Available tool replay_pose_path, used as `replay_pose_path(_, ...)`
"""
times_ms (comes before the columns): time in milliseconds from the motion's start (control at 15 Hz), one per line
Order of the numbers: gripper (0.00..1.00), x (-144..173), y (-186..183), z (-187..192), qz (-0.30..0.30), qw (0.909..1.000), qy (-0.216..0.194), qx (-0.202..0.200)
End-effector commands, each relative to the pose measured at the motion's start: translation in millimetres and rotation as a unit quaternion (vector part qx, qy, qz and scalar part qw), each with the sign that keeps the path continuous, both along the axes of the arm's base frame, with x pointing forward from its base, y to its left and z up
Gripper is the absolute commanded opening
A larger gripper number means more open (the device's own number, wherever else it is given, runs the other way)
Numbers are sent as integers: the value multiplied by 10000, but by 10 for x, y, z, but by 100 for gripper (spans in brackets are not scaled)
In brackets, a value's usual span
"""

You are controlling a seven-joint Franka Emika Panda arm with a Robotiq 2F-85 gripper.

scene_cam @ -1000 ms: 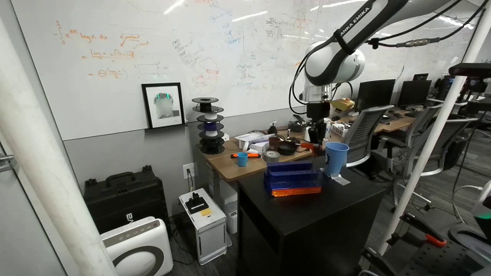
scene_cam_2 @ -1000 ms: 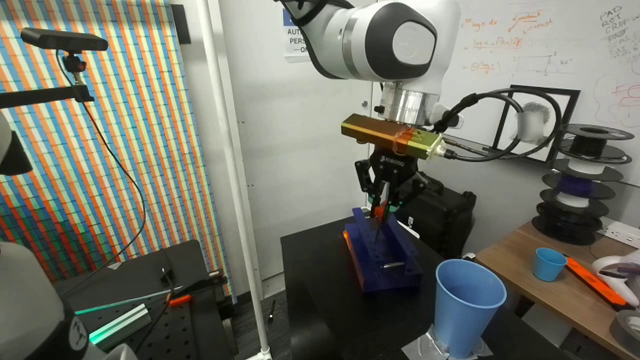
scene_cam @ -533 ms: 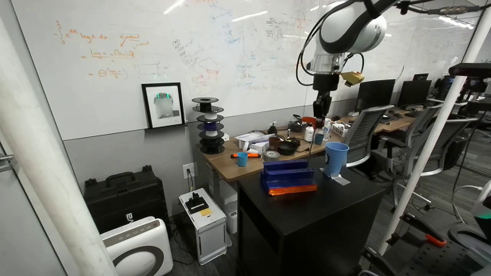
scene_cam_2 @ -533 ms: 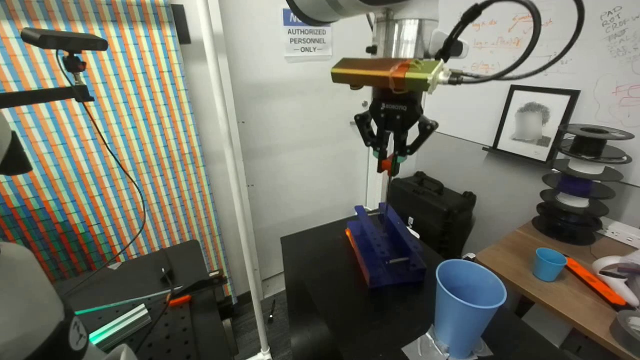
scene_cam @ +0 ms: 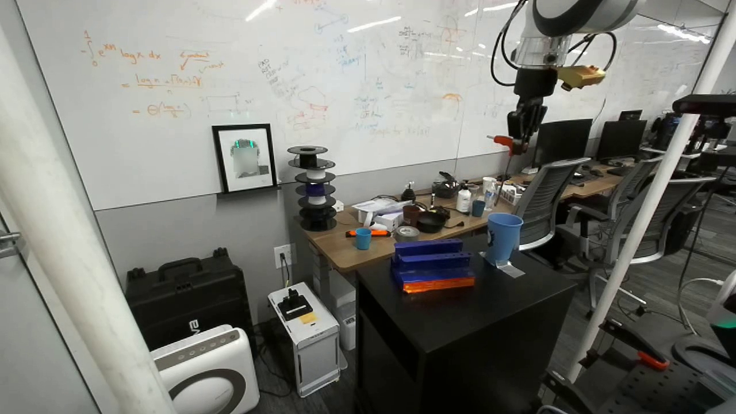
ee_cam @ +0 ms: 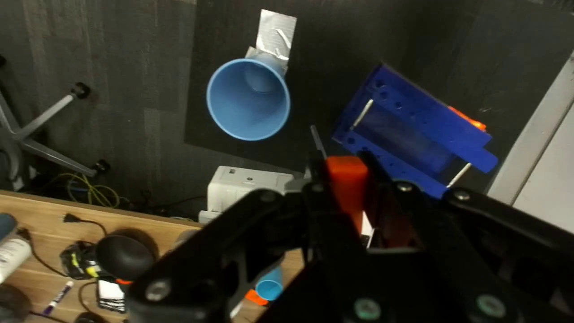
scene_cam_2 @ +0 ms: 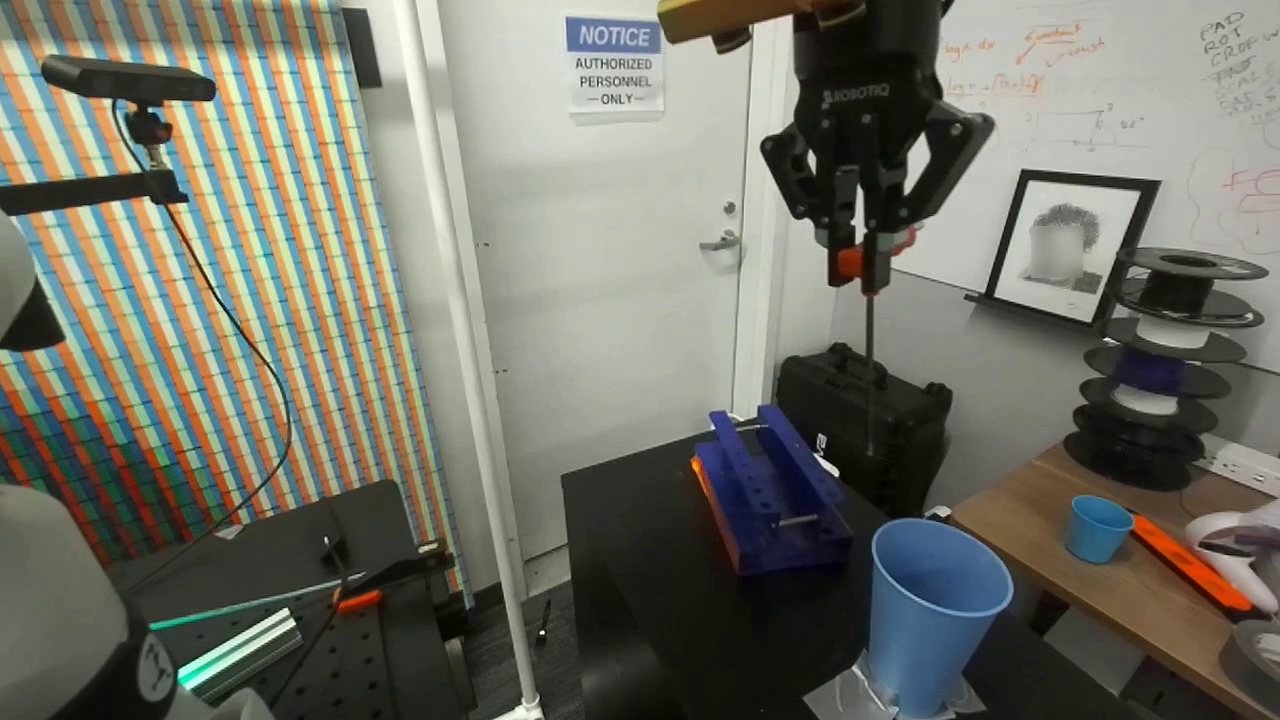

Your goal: Shift the orange object to the dark blue cup

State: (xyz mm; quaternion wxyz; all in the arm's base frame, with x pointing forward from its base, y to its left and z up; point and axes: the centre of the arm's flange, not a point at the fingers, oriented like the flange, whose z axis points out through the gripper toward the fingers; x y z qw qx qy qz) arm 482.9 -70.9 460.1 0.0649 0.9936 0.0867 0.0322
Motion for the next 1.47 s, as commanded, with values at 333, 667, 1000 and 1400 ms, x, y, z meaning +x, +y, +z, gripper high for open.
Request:
replay_pose_path(333, 15, 196, -607, -492, -1120, 9935, -93, 181)
replay_pose_path(667, 15, 338, -696, -1093, -1447, 9866, 411, 625)
replay_pose_path(1000, 54, 308, -864, -1340, -1890, 9758, 688, 852)
replay_pose_path(1400, 75, 244, -887, -1092, -2189, 9675, 523, 1151)
